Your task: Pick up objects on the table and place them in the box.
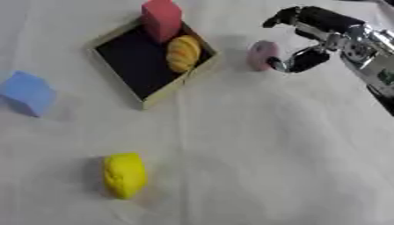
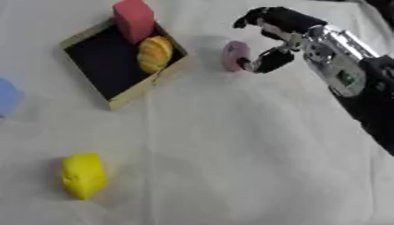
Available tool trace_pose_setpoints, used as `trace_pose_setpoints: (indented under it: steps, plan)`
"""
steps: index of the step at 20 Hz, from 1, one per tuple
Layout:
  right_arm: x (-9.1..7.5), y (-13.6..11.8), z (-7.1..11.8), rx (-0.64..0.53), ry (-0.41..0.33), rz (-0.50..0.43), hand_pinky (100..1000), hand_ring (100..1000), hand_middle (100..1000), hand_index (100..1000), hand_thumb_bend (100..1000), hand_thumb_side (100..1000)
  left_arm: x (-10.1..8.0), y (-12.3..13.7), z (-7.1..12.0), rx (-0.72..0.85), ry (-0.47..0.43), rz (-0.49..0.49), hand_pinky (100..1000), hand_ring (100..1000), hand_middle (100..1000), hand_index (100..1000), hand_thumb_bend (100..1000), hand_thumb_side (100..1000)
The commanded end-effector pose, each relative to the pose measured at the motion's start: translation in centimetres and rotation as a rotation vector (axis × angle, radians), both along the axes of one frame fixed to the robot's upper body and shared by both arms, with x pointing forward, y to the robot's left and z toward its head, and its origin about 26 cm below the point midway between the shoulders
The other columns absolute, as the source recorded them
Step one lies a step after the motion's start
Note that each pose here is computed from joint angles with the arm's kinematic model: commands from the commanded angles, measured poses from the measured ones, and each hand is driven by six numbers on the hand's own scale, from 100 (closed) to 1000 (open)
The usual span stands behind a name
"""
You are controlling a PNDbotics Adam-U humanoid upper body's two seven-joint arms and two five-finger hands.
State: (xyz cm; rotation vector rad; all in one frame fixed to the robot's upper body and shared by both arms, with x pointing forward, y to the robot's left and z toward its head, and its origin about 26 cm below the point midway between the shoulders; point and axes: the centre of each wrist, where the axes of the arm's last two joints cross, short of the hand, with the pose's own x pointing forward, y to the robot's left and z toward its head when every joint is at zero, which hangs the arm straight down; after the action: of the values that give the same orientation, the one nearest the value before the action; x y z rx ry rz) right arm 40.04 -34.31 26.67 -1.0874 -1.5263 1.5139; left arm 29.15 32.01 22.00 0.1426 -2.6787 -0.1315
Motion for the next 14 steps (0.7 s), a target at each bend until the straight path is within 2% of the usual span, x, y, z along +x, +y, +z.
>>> trace_pose_setpoints:
  steps: [1,4,6,10,14]
  plan:
    - [0.0,-0.4,1.0,-0.021,-0.021,-0.013,877,887,784,871,279,338,-0.2,0.0,0.9,0.021,-0.025,-0.002,682,676,609,754,100,601]
    - [0.3,-0.4,0.8,-0.021,-0.017,-0.022,875,881,757,850,244,359,-0.2,0.0,0.9,0.021,-0.027,-0.002,682,677,609,754,100,600]
    - [0.5,-0.4,0.7,-0.022,-0.013,-0.031,869,863,715,809,168,387,-0.2,0.0,0.9,0.02,-0.029,-0.002,682,677,609,754,100,601]
    - [0.9,-0.4,0.4,-0.034,-0.011,-0.054,863,850,705,795,153,438,-0.2,0.0,0.9,0.019,-0.03,-0.003,683,677,609,755,100,601]
    - [1.2,-0.5,0.2,-0.056,-0.023,-0.073,853,822,670,766,144,432,-0.2,0.0,0.9,0.018,-0.031,-0.003,683,677,610,755,100,600]
